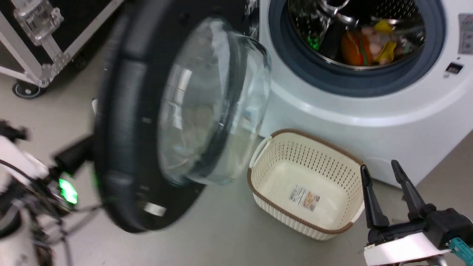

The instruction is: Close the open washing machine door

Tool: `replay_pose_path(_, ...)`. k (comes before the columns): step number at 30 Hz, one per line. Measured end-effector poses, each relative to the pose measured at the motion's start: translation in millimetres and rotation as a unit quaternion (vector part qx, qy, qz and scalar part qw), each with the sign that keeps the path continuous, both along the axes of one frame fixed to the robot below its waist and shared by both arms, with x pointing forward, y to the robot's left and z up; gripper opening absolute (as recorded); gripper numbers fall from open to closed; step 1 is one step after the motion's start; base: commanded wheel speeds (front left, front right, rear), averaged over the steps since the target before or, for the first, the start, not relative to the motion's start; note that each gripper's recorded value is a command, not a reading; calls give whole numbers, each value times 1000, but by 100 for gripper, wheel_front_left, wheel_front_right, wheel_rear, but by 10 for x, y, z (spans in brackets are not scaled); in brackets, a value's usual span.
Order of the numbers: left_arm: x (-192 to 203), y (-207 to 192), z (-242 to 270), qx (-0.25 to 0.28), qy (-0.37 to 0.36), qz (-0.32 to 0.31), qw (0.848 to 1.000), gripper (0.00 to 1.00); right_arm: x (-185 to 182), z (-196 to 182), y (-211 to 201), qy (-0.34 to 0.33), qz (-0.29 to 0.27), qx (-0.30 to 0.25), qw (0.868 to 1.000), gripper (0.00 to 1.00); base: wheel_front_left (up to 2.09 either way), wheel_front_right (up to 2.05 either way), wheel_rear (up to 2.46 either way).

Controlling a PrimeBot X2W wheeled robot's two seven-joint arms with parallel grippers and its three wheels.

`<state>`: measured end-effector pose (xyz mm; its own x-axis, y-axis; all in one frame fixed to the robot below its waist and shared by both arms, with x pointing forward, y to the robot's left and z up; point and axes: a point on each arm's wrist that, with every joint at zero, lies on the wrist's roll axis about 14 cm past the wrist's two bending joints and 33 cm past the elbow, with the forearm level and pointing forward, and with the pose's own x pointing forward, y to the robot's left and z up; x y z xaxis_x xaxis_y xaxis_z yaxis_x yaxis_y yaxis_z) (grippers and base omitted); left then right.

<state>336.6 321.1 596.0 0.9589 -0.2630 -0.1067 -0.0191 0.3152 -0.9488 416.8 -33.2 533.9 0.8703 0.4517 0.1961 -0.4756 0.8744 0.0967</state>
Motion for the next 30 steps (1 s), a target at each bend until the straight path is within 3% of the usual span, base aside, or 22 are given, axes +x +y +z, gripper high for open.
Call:
replay_pose_path(11, -112, -1314, -179, -81, -14, -158, 984, 0, -1, 120, -479, -14, -71, -3, 997, 100, 0, 0, 0)
replay_pose_path(15, -16, -1771, -263, -147, -18, -187, 971, 0, -5, 80, -706, -9, -103, -6, 995, 100, 0, 0, 0)
replay_pose_path(20, 125, -2420, -398, -194, -7, -233, 953, 0, -36, -8, -1016, 3, -147, -13, 989, 100, 0, 0, 0)
replay_pose_path(24, 291, -2838, -541, -216, 11, -250, 944, 0, -55, -40, -1275, 7, -183, -17, 983, 100, 0, 0, 0)
replay_pose_path(30, 789, -3286, -699, -229, 34, -235, 944, 0, -140, -123, -1684, 22, -241, -19, 970, 100, 0, 0, 0)
